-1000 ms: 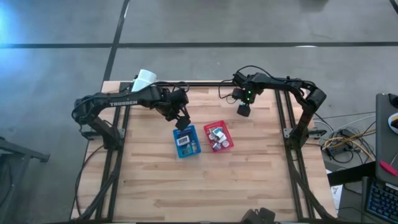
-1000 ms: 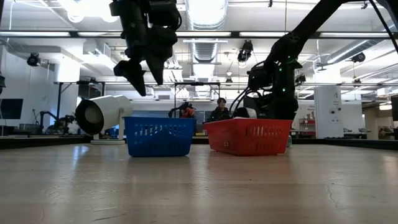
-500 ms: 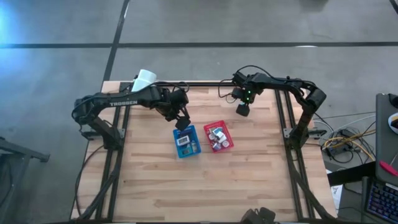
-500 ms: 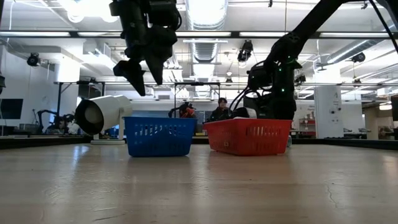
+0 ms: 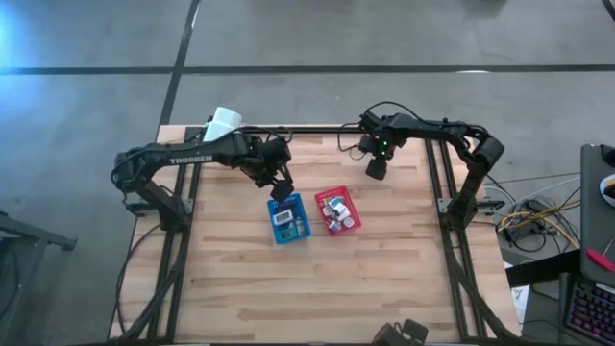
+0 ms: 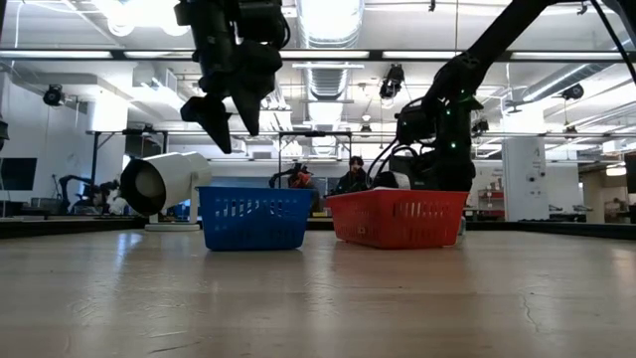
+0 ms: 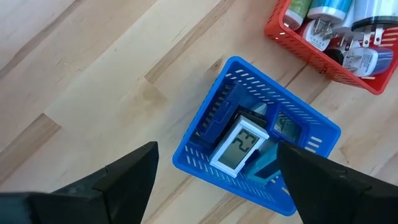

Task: Pick & Place Office items
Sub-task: Put the blue charger adapter into the red bin, then return to Home Position

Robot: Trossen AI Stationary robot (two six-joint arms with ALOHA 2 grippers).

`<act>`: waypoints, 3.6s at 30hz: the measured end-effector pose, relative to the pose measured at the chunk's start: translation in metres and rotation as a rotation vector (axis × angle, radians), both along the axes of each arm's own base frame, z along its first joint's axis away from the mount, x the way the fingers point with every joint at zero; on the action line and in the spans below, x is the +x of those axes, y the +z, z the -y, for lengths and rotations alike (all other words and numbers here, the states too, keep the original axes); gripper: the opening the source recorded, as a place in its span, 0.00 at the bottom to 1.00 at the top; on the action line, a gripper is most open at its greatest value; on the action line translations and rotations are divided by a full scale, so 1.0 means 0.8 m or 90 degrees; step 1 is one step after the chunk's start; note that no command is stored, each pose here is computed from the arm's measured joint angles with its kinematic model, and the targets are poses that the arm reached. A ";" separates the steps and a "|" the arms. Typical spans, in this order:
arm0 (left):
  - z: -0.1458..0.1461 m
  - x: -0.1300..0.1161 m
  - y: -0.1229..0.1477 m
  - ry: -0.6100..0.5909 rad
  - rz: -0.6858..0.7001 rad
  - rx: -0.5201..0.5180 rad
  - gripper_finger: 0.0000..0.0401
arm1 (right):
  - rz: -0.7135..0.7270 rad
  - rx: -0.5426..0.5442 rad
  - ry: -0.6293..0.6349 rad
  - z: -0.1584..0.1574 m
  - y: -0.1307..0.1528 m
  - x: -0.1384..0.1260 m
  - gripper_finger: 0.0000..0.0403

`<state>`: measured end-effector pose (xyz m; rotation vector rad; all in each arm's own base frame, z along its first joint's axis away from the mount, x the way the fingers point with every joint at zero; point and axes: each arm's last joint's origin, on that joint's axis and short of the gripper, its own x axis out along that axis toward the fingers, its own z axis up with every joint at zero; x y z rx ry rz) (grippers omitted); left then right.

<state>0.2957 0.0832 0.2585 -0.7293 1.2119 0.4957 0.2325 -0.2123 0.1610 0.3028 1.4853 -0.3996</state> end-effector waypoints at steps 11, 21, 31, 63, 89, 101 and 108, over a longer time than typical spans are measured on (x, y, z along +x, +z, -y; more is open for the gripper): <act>0.001 -0.002 -0.001 0.000 -0.010 -0.003 0.83 | -0.004 -0.035 -0.017 0.006 0.010 0.004 0.40; 0.001 -0.002 -0.001 -0.002 -0.010 -0.002 0.83 | 0.060 -0.073 0.021 0.024 0.099 0.026 0.40; 0.001 -0.004 -0.001 -0.029 -0.023 0.004 0.83 | 0.234 0.062 0.019 -0.020 0.166 0.034 0.40; 0.002 -0.008 -0.002 -0.063 -0.042 0.009 0.83 | 0.247 0.169 0.142 -0.157 0.130 0.132 0.40; 0.003 -0.011 -0.003 -0.064 -0.055 0.002 0.83 | 0.229 0.285 0.119 -0.168 0.084 0.162 0.69; 0.003 -0.010 0.001 -0.113 -0.047 0.016 0.83 | 0.259 0.267 0.049 -0.178 0.135 0.137 0.73; 0.007 -0.016 0.047 -0.215 0.053 0.048 0.83 | 0.332 0.022 0.004 -0.200 0.209 0.091 0.71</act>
